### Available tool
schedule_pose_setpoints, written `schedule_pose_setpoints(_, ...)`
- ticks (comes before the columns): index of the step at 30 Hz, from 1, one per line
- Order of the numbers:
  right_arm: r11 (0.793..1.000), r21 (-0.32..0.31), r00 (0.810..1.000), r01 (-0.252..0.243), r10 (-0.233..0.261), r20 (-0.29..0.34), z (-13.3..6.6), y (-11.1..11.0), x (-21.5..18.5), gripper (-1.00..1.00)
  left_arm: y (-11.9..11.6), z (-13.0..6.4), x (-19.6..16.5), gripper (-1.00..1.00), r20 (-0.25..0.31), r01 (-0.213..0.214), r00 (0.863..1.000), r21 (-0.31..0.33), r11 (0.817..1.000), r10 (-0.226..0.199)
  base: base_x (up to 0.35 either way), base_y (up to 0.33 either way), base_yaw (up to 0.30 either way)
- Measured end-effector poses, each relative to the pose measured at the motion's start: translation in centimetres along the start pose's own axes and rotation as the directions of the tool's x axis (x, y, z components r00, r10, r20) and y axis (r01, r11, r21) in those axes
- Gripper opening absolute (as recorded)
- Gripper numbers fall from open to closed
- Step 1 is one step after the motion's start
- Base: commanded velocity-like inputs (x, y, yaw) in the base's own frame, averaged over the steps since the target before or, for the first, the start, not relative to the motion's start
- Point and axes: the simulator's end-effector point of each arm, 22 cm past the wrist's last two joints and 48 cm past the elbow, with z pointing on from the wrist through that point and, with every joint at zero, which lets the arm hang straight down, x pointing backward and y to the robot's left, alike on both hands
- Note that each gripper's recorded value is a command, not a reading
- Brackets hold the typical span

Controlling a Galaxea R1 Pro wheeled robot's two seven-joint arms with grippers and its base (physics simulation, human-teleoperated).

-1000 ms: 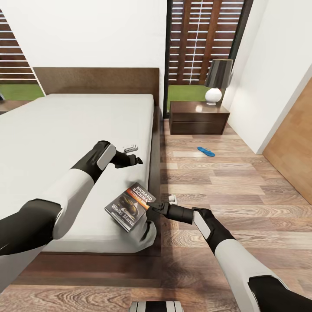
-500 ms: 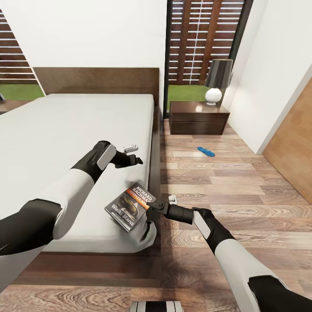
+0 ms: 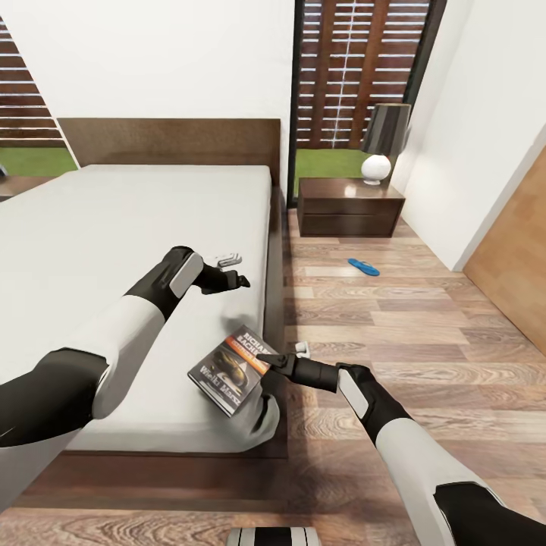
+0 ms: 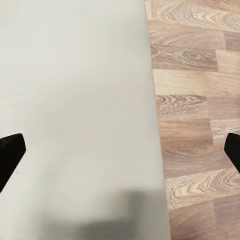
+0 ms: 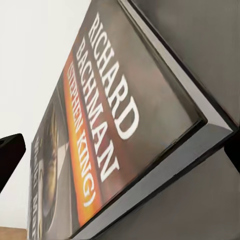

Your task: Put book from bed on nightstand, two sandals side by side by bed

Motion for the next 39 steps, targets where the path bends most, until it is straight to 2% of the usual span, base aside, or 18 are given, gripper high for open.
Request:
schedule_pose_setpoints(25,1.000,0.003,1.000,-0.001,0.001,0.000,-0.04,-0.07,-0.02,1.00,0.07,-0.01,-0.01,1.00,0.000,0.000,1.000,-0.001,1.000,0.000,0.007,0.006,0.000)
schedule_pose_setpoints(26,1.000,0.003,1.000,-0.001,0.001,0.000,-0.04,-0.08,-0.02,-1.00,0.08,-0.01,-0.01,1.00,0.000,0.000,1.000,-0.001,1.000,0.000,0.000,0.000,0.000)
schedule_pose_setpoints(39,1.000,0.001,1.000,-0.007,0.007,0.004,-0.01,-0.01,-0.11,-1.00,0.15,-0.02,-0.02,1.00,0.000,-0.001,1.000,-0.003,1.000,0.001,0.000,0.000,0.000)
